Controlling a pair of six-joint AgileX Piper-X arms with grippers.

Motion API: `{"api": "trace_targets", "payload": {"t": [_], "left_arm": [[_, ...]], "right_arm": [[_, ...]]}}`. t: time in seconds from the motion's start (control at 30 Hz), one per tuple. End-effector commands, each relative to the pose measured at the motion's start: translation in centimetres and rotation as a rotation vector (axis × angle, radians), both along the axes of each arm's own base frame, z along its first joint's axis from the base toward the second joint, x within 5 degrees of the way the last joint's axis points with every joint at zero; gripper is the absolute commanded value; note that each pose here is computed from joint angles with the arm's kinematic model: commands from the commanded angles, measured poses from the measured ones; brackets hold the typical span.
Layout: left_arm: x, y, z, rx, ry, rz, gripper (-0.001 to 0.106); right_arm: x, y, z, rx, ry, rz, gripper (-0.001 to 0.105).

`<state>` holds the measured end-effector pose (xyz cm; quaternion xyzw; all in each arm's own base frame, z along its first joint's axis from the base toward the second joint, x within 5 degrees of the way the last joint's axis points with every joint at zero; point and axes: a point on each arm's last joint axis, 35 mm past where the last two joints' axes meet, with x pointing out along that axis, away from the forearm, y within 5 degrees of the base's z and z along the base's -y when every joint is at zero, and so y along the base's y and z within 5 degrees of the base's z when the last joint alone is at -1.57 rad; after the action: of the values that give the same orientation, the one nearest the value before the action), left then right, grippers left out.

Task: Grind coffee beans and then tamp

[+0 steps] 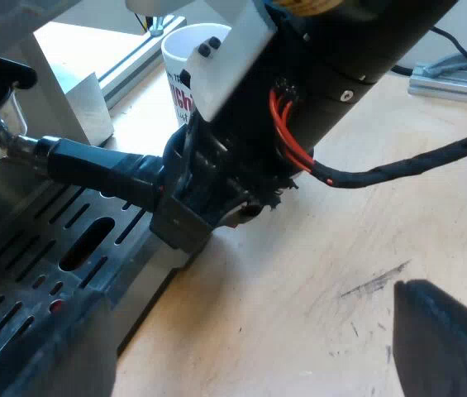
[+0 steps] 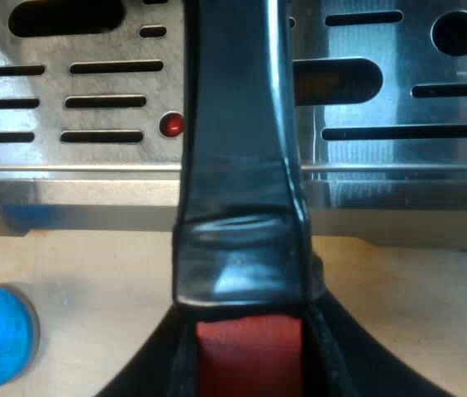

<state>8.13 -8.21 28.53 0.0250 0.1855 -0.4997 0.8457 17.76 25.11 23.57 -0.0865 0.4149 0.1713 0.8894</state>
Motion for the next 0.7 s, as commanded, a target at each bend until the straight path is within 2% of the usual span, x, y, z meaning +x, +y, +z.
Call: {"api": "trace_targets", "payload": {"t": [0.03, 0.33, 0.6, 0.7], "left_arm": [[-0.1, 0.0, 0.0, 0.007, 0.004, -0.001, 0.071], [-0.1, 0.1, -0.1, 0.015, 0.013, -0.001, 0.071], [-0.1, 0.1, -0.1, 0.015, 0.013, -0.001, 0.071], [-0.1, 0.1, -0.1, 0.015, 0.013, -0.001, 0.071]], "right_arm": [[-0.1, 0.4, 0.3, 0.027, 0.005, 0.068, 0.0], [-0.4, 0.6, 0.3, 0.023, -0.001, 0.076, 0.0], [-1.7, 1.3, 0.5, -0.027, -0.087, 0.054, 0.0], [-2.1, 1.5, 0.5, -0.021, -0.093, 0.034, 0.0]]}}
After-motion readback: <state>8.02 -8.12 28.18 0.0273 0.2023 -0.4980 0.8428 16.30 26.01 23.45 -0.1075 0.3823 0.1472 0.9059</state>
